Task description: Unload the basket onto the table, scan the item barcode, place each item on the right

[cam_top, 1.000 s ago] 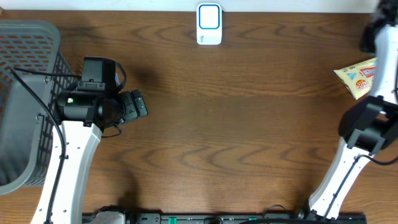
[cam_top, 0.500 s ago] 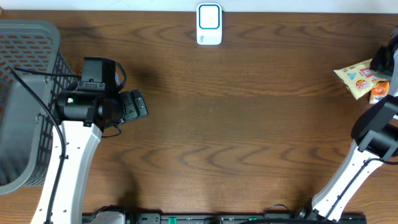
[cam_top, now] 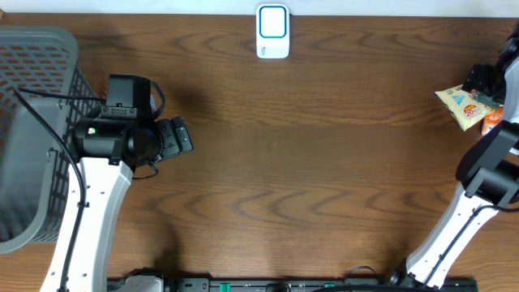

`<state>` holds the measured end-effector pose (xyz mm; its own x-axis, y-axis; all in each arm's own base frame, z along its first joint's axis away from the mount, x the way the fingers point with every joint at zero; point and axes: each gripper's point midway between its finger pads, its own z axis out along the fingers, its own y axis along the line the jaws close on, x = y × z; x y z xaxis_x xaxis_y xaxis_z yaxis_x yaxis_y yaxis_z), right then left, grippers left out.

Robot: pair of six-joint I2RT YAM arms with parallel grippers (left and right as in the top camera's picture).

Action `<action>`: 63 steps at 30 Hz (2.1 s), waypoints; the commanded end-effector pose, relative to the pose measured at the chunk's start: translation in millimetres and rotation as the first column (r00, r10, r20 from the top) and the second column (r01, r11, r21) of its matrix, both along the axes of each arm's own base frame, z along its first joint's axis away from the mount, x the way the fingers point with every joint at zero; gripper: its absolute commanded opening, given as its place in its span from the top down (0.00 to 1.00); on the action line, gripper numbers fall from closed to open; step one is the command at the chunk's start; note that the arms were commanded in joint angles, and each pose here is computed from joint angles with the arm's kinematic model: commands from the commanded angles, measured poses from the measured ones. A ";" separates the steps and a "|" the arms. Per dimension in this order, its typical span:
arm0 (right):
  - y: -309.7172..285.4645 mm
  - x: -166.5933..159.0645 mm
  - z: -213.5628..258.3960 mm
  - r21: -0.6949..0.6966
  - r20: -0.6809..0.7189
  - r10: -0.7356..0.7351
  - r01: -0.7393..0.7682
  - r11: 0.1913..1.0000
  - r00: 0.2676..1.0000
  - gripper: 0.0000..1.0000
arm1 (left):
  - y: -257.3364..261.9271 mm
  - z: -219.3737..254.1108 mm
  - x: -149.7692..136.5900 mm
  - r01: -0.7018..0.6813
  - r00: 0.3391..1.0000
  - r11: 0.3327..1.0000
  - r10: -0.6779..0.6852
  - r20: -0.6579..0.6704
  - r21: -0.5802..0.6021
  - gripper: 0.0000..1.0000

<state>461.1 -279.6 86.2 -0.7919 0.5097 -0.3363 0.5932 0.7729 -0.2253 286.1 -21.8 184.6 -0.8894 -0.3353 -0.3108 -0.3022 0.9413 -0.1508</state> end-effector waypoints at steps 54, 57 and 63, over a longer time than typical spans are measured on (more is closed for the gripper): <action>320.0 -182.9 250.6 -0.089 0.639 0.648 -0.797 0.597 0.414 0.01 | 2.1 -0.2 -0.9 -0.004 1.000 1.000 0.004 -0.004 0.003 0.02; 320.8 -198.6 239.7 -0.119 0.651 0.650 -0.793 0.598 0.392 0.01 | 2.1 -0.2 -0.9 -0.005 1.000 1.000 0.005 -0.004 0.004 0.02; 323.0 -225.3 212.2 -0.069 0.631 0.647 -0.799 0.598 0.429 0.01 | 2.1 -0.2 -0.9 -0.005 1.000 1.000 0.005 -0.004 0.004 0.02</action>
<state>245.1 41.5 310.4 -0.5778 -0.0427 -0.8151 -0.2641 0.9547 0.1371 286.0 -21.8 184.5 -0.8895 -0.3353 -0.3104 -0.3022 0.9413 -0.1506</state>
